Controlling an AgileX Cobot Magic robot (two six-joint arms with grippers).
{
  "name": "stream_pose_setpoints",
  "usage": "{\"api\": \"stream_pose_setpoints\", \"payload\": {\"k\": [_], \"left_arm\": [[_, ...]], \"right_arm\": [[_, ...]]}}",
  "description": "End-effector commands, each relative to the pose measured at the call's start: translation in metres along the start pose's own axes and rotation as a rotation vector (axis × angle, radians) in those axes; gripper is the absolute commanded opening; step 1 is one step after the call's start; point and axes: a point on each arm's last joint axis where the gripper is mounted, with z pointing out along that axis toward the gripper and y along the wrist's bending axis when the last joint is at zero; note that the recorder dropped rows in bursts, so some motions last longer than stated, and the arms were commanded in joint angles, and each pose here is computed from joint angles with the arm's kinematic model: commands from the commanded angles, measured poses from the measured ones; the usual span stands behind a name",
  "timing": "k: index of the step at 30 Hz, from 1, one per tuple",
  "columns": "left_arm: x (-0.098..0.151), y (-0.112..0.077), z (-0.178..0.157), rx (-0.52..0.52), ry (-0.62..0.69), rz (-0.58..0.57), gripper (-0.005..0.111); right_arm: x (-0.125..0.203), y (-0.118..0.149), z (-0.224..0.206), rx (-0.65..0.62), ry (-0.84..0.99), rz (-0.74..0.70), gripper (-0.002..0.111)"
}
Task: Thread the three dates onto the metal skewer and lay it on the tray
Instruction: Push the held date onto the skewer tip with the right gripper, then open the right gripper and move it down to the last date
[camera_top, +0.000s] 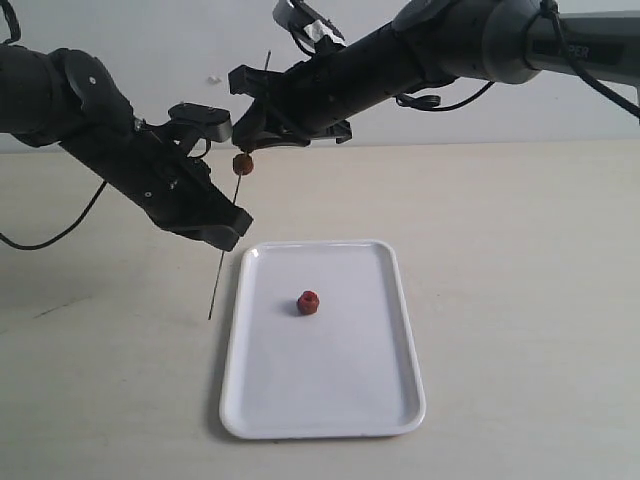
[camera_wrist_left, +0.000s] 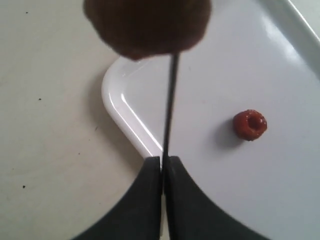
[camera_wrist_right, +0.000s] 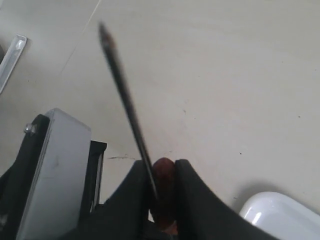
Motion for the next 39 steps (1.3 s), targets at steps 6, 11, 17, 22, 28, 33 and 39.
{"api": "stream_pose_setpoints", "payload": {"k": [6,11,17,22,28,33,39], "left_arm": [[-0.009,-0.001,-0.010,-0.015,-0.073,-0.013,0.000],[-0.007,-0.002,-0.010,-0.009,-0.051,-0.001,0.000],[-0.004,-0.003,-0.010,-0.001,-0.014,0.016,0.000],[0.004,-0.003,-0.010,0.000,0.070,0.032,0.000],[0.017,-0.003,-0.012,0.015,0.210,0.063,0.000],[0.025,-0.003,-0.015,0.005,0.306,0.062,0.000],[0.035,-0.003,-0.020,0.011,0.426,0.075,0.000]], "right_arm": [[0.007,0.001,0.005,0.000,0.057,-0.043,0.034],[0.004,0.001,0.003,0.015,0.025,-0.046,0.053],[-0.006,0.005,-0.007,0.043,-0.041,-0.065,0.054],[-0.016,0.000,-0.027,0.098,-0.077,-0.101,0.054],[-0.013,-0.011,-0.049,0.239,0.039,-0.202,0.054],[0.008,-0.014,-0.051,0.269,0.274,-0.260,0.054],[0.035,0.000,-0.033,0.256,0.514,-0.324,0.054]]}}
